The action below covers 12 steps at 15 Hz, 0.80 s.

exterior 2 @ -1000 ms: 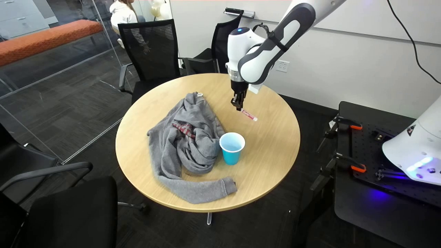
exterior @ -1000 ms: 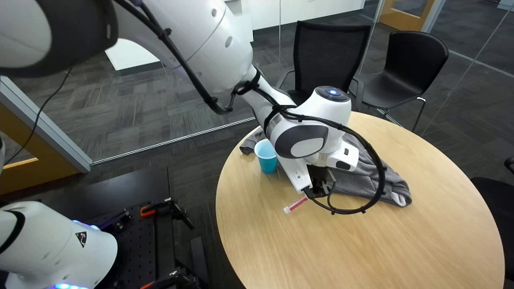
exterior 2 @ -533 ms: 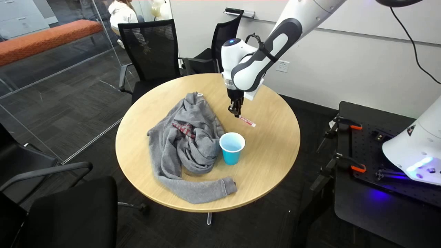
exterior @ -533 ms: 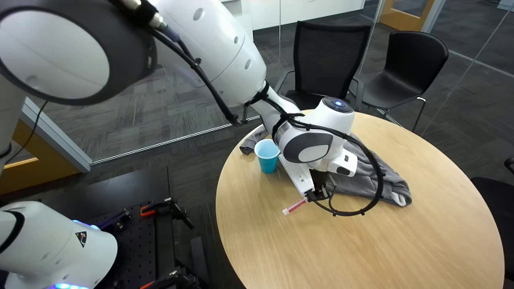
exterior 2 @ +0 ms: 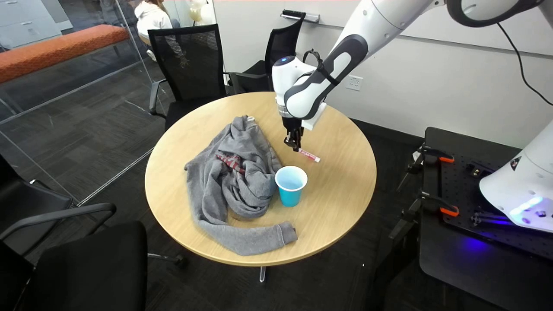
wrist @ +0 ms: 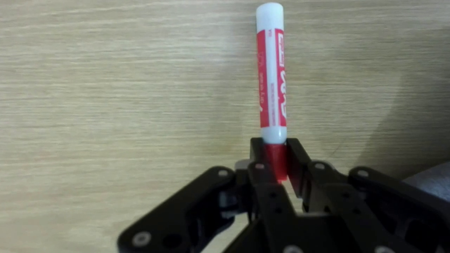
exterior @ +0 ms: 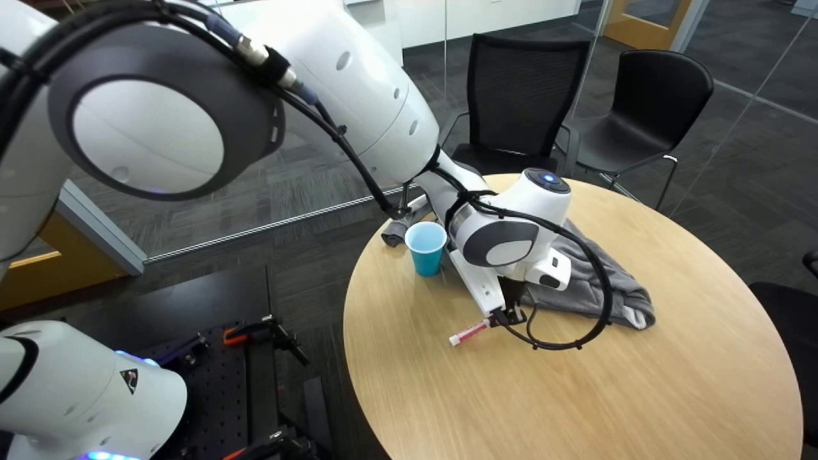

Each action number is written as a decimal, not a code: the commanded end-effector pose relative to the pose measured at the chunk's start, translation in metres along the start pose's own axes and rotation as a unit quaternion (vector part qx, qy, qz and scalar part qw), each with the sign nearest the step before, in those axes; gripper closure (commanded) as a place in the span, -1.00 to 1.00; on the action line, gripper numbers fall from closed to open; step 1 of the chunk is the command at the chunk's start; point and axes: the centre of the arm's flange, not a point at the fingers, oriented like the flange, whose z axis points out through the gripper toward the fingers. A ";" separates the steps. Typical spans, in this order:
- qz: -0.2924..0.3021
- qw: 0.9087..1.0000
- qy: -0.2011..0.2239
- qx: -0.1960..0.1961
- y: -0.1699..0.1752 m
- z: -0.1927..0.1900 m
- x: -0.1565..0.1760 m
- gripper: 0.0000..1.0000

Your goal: Remove the marker from the cup

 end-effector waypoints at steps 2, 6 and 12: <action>0.023 1.000 -0.014 0.006 0.000 0.004 0.015 0.45; 0.031 1.000 -0.004 -0.001 -0.001 -0.001 0.012 -0.35; 0.036 0.999 0.025 -0.006 -0.004 -0.030 -0.007 -1.00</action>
